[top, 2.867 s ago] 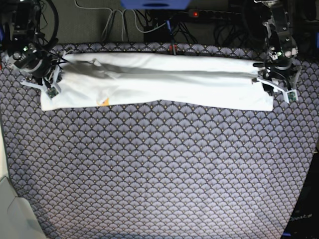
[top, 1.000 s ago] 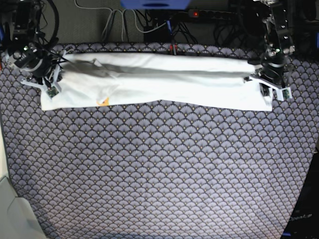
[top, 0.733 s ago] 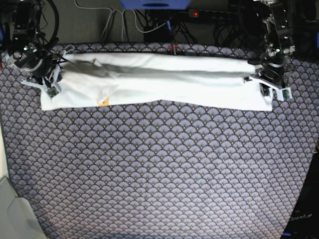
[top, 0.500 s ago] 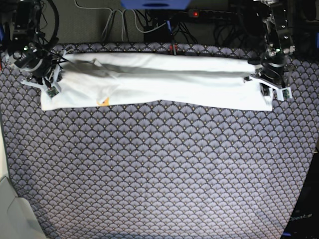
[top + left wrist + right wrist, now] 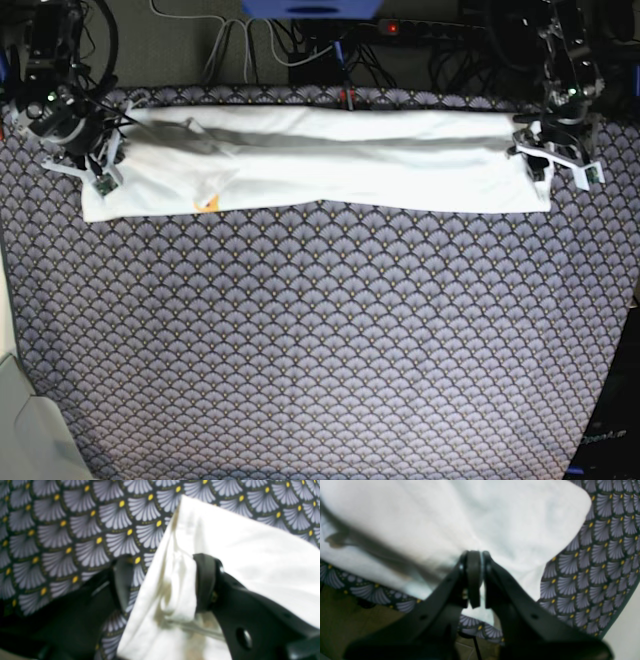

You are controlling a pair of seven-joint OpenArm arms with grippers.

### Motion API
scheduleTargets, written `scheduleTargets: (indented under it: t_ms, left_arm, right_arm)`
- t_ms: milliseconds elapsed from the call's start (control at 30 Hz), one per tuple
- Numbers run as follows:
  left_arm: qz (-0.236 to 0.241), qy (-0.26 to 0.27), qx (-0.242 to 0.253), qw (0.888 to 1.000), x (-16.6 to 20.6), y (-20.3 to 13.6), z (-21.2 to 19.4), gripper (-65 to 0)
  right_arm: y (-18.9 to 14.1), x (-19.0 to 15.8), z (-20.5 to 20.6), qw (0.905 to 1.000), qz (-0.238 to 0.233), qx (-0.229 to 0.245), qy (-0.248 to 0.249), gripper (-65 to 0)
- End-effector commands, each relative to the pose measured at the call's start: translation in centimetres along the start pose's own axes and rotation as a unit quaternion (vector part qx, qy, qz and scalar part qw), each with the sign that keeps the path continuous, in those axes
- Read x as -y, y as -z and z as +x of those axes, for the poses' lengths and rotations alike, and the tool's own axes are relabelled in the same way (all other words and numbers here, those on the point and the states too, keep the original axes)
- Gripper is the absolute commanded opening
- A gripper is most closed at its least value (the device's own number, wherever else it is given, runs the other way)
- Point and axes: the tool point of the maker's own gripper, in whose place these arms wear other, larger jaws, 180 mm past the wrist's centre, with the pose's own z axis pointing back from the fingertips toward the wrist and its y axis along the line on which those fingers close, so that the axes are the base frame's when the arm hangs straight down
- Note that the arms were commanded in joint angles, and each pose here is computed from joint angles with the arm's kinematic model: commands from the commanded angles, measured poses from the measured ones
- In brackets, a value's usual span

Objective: Fold the T-shirt properly

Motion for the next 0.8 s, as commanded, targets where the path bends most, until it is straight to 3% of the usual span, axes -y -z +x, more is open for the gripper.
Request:
scheduleTargets:
  t_ms: [0,367,467,600,767]
  left_arm:
    - [0.002,0.006,0.018,1.000,-0.7,-0.1,1.6,-29.7]
    - [0.001,-0.032,-0.013,0.999,-1.4,0.8,-0.7,-31.1]
    - [0.001,-0.033,-0.017,0.999,-1.5,0.9,-1.1,-41.2]
    - [-0.006,-0.026,-0.021,0.999,-0.9,1.0,-1.3,-63.1]
    - [-0.014,-0.021,-0.011,1.000,-0.3,0.6,-0.5,-64.8]
  right_arm:
    - [-0.4,0.8,0.7,0.9999,-0.010,0.012,-0.004,-65.0]
    - [-0.4,0.8,0.7,0.9999,-0.010,0.011,-0.003,-65.0]
    - [-0.4,0.8,0.7,0.9999,-0.010,0.011,-0.003,-65.0]
    - [-0.4,0.8,0.7,0.9999,-0.010,0.011,-0.003,-65.0]
    - [-0.4,0.8,0.7,0.9999,-0.010,0.012,-0.003,-65.0]
